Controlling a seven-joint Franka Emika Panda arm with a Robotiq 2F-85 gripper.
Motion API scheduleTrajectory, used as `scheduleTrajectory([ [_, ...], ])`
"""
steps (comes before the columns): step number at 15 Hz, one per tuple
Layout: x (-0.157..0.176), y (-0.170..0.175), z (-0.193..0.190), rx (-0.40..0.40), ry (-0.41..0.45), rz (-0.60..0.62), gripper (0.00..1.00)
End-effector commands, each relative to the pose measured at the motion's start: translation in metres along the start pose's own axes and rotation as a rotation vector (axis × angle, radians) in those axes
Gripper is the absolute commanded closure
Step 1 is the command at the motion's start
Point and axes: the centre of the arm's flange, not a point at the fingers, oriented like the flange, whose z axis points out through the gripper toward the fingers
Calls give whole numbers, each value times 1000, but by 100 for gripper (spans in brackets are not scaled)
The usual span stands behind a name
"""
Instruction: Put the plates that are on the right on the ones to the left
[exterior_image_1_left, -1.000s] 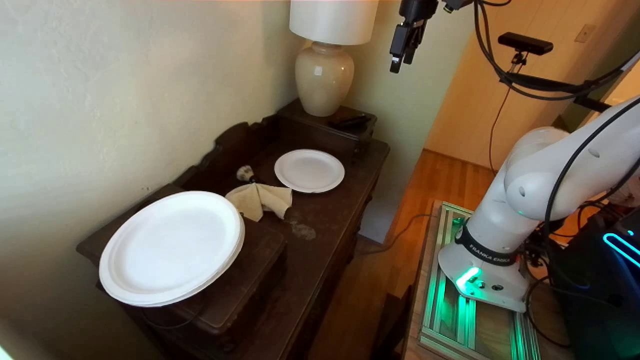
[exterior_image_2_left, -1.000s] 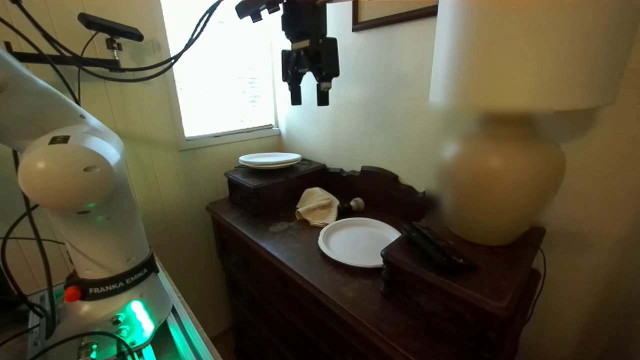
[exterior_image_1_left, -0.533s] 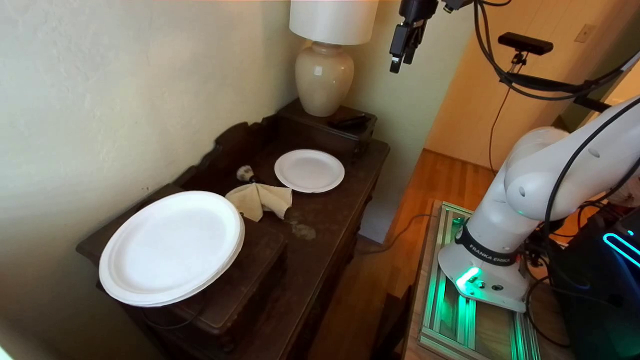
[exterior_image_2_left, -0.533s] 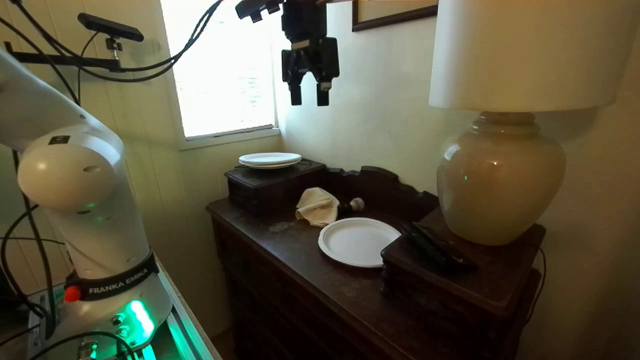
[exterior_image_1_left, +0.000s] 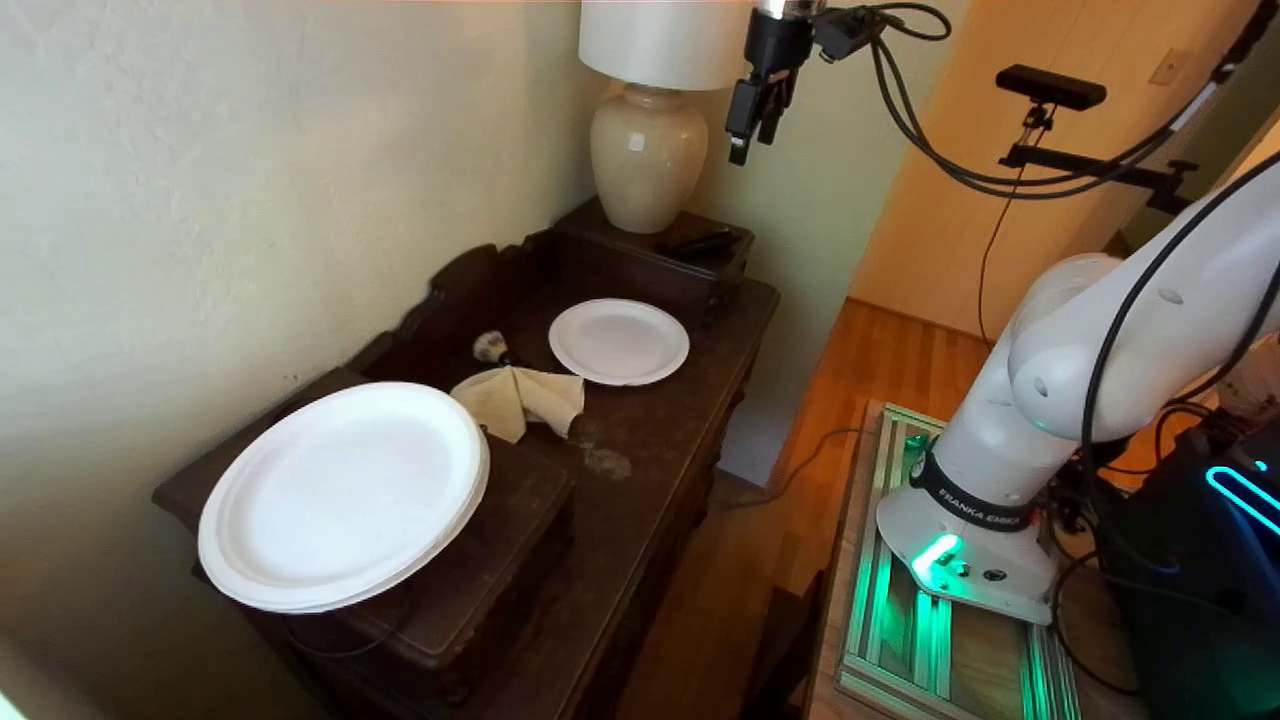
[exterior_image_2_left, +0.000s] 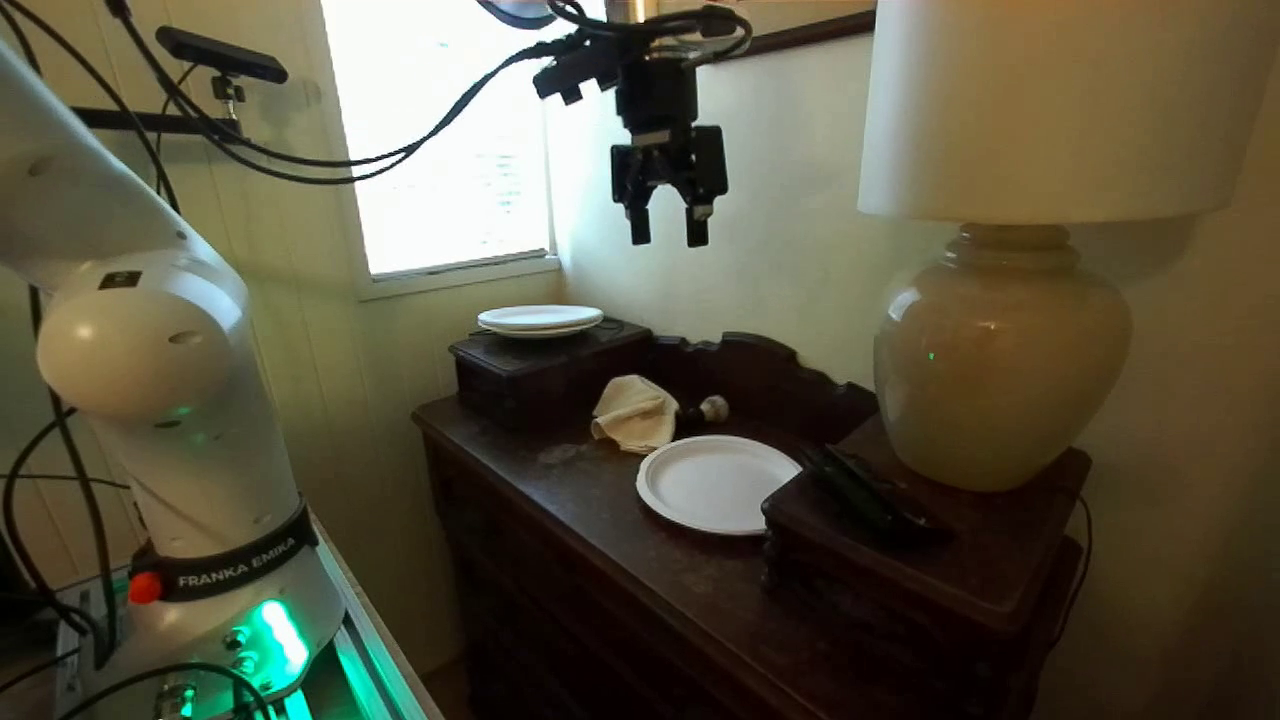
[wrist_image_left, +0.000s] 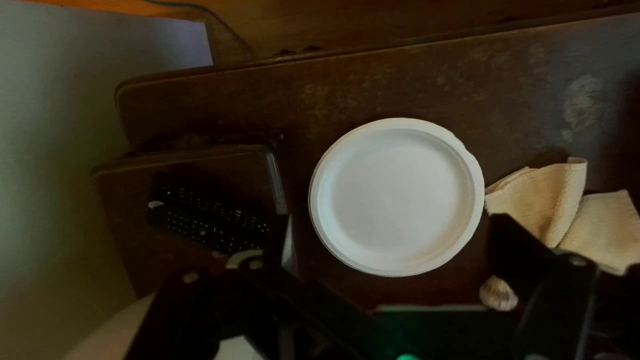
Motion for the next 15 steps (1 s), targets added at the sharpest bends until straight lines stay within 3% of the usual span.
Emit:
scheduleTrajectory([
  [1, 40, -4, 28, 4, -52, -27, 0],
  [4, 59, -25, 62, 32, -80, -44, 0],
  [10, 111, -66, 110, 2, 18, 15, 0],
  [11, 115, -72, 111, -10, 0, -14, 0],
  [12, 94, -63, 109, -3, 1, -15, 0],
  [15, 106, -74, 118, -7, -9, -27, 0],
])
